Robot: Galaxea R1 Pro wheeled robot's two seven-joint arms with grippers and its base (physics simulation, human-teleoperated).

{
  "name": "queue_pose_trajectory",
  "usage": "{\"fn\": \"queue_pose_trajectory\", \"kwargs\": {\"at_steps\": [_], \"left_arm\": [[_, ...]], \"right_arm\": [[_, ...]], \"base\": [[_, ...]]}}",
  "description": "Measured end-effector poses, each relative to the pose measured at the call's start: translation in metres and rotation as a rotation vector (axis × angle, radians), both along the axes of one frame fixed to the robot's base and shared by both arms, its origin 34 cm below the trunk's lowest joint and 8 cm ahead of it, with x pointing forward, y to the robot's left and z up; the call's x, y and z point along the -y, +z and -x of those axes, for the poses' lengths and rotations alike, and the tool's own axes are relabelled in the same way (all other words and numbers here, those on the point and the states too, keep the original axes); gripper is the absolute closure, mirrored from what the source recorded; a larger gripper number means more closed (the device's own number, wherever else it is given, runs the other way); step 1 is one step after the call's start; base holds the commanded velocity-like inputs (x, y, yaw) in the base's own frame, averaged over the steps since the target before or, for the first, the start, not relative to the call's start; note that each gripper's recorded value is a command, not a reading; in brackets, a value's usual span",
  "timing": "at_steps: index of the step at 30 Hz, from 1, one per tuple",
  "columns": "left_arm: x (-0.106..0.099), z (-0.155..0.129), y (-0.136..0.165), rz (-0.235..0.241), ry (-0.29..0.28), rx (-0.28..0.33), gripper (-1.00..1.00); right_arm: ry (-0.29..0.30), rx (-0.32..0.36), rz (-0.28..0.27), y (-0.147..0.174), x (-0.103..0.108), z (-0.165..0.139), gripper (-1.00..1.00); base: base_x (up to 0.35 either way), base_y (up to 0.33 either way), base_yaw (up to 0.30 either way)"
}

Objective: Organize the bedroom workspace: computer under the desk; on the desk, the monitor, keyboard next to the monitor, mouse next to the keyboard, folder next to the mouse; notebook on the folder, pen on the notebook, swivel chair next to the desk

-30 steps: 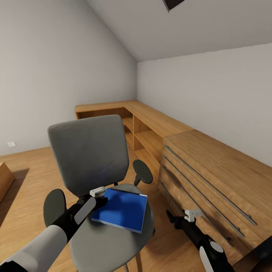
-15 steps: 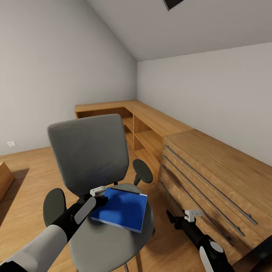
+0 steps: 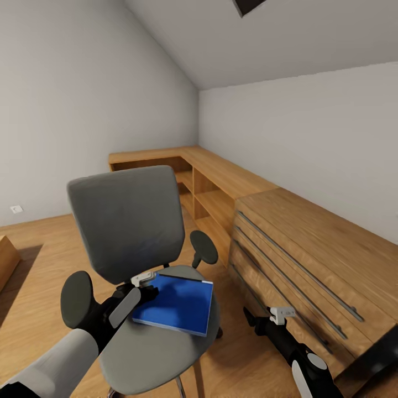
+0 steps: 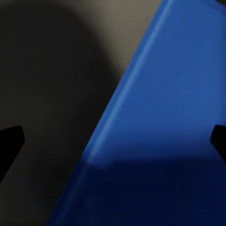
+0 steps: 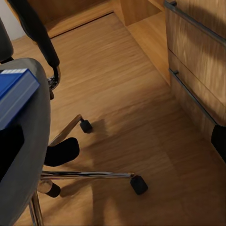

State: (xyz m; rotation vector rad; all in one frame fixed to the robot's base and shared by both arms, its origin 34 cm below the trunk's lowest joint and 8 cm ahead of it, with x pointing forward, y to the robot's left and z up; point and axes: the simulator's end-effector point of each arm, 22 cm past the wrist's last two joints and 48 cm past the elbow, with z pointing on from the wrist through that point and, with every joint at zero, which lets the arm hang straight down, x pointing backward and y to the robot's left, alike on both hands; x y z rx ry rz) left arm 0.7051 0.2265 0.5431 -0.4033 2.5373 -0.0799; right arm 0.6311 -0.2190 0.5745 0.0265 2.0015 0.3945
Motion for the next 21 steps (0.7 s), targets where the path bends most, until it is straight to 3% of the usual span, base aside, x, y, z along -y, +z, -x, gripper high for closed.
{"fn": "queue_pose_trajectory", "kwargs": {"at_steps": [21], "left_arm": [[0.0006,-0.0011,0.0015,-0.001,-0.003,0.005,-1.00]], "right_arm": [[0.001,0.000,0.001,-0.0002,0.0000,0.0001,-1.00]], "base": [[-0.044,-0.047,0.000]]}}
